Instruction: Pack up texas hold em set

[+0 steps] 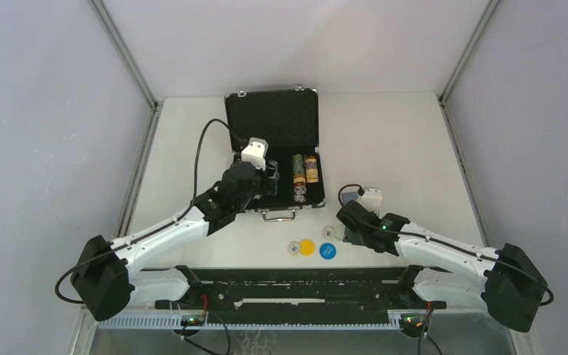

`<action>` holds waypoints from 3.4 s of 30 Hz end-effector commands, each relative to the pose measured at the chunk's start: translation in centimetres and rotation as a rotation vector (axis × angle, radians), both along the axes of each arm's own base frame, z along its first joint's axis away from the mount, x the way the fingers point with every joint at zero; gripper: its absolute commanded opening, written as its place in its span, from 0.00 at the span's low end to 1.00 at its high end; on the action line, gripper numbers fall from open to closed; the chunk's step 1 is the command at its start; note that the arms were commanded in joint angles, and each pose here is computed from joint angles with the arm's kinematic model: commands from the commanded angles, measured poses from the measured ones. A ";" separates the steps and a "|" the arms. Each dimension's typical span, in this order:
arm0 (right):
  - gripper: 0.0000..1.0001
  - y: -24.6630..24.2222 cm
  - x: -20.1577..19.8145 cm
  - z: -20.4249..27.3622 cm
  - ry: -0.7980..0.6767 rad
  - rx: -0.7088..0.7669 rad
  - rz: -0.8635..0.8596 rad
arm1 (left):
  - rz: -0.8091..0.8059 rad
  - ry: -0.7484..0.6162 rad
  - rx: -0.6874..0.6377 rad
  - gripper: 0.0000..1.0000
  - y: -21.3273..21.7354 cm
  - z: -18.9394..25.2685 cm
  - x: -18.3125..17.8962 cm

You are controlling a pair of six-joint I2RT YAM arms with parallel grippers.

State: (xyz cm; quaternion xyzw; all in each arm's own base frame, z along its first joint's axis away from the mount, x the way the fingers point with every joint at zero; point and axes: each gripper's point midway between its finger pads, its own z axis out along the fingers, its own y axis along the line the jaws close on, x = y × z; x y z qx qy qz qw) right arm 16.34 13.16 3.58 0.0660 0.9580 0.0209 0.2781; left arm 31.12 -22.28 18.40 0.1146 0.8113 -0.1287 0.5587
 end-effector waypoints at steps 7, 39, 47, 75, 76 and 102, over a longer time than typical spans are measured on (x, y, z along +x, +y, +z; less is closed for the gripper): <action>0.41 3.9 3.6 4.8 -0.181 0.085 0.162 | -0.144 0.258 -0.228 0.77 -3.5 2.4 -0.1; 0.41 11.6 6.0 10.5 -0.400 0.070 0.534 | -0.738 0.931 -0.433 0.78 -13.2 -0.5 -7.9; 0.41 12.0 6.3 11.0 -0.419 0.057 0.561 | -0.745 0.973 -0.414 0.71 -13.4 -2.4 -8.2; 0.41 12.9 6.2 11.4 -0.427 0.082 0.584 | -0.802 1.020 -0.363 0.39 -14.9 -4.1 -9.0; 0.41 12.9 6.2 11.4 -0.425 0.079 0.583 | -0.803 1.023 -0.361 0.38 -15.0 -4.2 -9.1; 0.51 11.4 5.6 11.0 -0.425 0.061 0.581 | -0.791 0.806 -0.366 0.00 -12.5 -3.2 -4.3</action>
